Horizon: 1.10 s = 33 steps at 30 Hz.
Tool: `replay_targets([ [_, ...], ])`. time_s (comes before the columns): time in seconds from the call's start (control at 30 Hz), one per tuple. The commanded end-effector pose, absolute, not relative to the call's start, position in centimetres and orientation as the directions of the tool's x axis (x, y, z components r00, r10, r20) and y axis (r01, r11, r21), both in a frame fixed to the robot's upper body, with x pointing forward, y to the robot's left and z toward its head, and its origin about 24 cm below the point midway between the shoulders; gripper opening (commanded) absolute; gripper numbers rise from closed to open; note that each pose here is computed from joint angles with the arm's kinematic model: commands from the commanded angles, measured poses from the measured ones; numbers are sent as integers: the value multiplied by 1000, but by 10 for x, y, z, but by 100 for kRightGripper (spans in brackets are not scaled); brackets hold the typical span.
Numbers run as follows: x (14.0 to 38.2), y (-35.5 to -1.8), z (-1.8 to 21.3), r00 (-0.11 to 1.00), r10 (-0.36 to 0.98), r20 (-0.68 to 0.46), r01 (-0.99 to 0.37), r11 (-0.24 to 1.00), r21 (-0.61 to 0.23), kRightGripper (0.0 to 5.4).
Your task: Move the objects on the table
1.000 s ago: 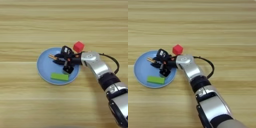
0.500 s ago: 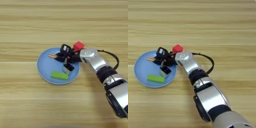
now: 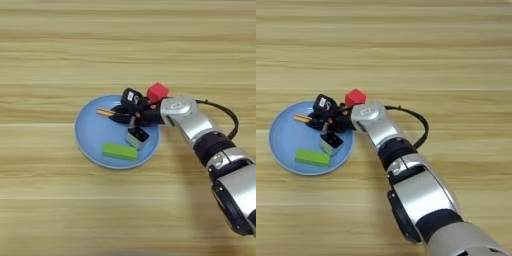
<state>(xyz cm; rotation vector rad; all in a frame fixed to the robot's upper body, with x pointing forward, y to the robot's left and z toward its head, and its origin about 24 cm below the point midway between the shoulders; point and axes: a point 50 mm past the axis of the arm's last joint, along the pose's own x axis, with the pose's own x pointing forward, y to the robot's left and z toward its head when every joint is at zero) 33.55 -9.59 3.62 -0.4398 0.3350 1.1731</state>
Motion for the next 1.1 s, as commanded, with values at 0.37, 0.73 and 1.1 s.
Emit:
replay_targets([
  [0.37,356,-119,121,481,836,-264,-867,408,-287,82],
  [0.73,368,-156,156,596,780,-191,-786,519,-336,82],
  [1.1,380,-216,174,754,626,-199,-644,646,-410,82],
])
